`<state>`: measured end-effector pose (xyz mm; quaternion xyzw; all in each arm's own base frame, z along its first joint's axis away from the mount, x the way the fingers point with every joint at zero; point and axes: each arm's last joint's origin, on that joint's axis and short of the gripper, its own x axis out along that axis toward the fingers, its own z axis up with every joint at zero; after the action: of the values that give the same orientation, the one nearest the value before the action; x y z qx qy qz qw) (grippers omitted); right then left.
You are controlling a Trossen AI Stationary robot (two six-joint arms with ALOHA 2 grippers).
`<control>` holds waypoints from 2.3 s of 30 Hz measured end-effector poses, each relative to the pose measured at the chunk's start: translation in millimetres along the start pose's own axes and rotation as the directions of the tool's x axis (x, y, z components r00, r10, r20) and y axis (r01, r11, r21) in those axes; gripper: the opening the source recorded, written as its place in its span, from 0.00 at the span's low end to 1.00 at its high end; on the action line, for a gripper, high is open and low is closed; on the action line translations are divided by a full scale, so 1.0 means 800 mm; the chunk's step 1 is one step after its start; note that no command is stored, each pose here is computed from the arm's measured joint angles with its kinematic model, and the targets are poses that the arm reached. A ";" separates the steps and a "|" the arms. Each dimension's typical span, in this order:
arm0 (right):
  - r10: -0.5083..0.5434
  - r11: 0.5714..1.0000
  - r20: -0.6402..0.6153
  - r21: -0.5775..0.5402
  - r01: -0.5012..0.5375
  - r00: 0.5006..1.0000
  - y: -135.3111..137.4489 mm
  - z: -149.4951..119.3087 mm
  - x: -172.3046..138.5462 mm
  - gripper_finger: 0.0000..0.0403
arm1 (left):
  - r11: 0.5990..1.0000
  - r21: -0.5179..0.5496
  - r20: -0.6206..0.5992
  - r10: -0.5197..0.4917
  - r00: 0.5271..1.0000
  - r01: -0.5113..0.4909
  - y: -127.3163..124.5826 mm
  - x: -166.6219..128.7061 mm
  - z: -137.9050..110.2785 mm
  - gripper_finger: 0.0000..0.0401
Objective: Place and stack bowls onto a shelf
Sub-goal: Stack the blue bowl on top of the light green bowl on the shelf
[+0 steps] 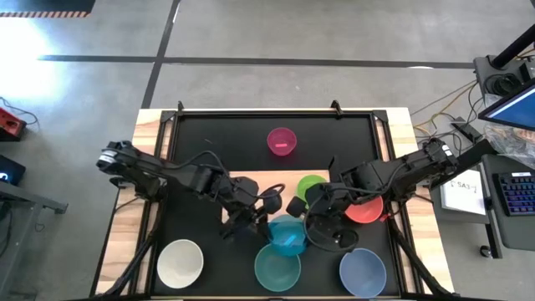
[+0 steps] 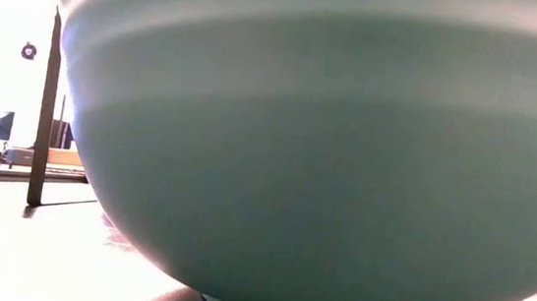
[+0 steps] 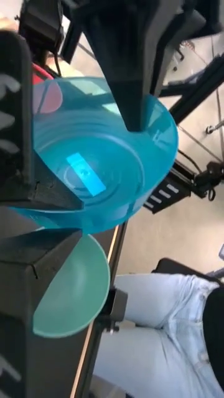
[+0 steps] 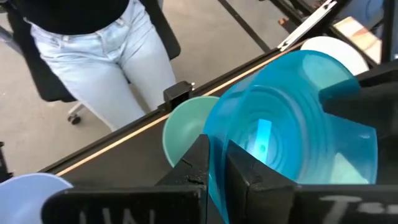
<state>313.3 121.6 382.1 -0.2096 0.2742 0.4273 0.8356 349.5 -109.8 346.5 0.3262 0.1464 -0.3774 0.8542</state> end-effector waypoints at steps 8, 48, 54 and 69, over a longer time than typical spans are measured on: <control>-0.005 1.000 -0.045 0.018 0.006 0.999 0.001 -0.005 -0.001 0.02 | 0.997 0.009 0.018 0.075 0.997 -0.075 0.011 -0.016 0.005 0.24; 0.014 0.662 -0.586 0.613 0.432 0.810 -0.060 -0.187 -0.028 0.02 | 0.846 -0.292 -0.625 0.185 0.759 -0.447 0.016 -0.108 0.004 0.30; 0.039 0.657 -0.594 0.622 0.427 0.804 -0.050 -0.187 -0.016 0.02 | 0.839 -0.312 -0.646 0.156 0.747 -0.445 0.012 -0.109 0.002 0.30; 0.021 0.689 -0.614 0.581 0.434 0.789 -0.019 -0.159 0.016 0.02 | 0.833 -0.322 -0.649 0.152 0.746 -0.450 0.012 -0.110 0.001 0.30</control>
<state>296.5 46.5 278.6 -0.0295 0.6265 0.1050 0.7718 297.4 -57.5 395.0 0.2365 0.4364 -0.0613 0.8660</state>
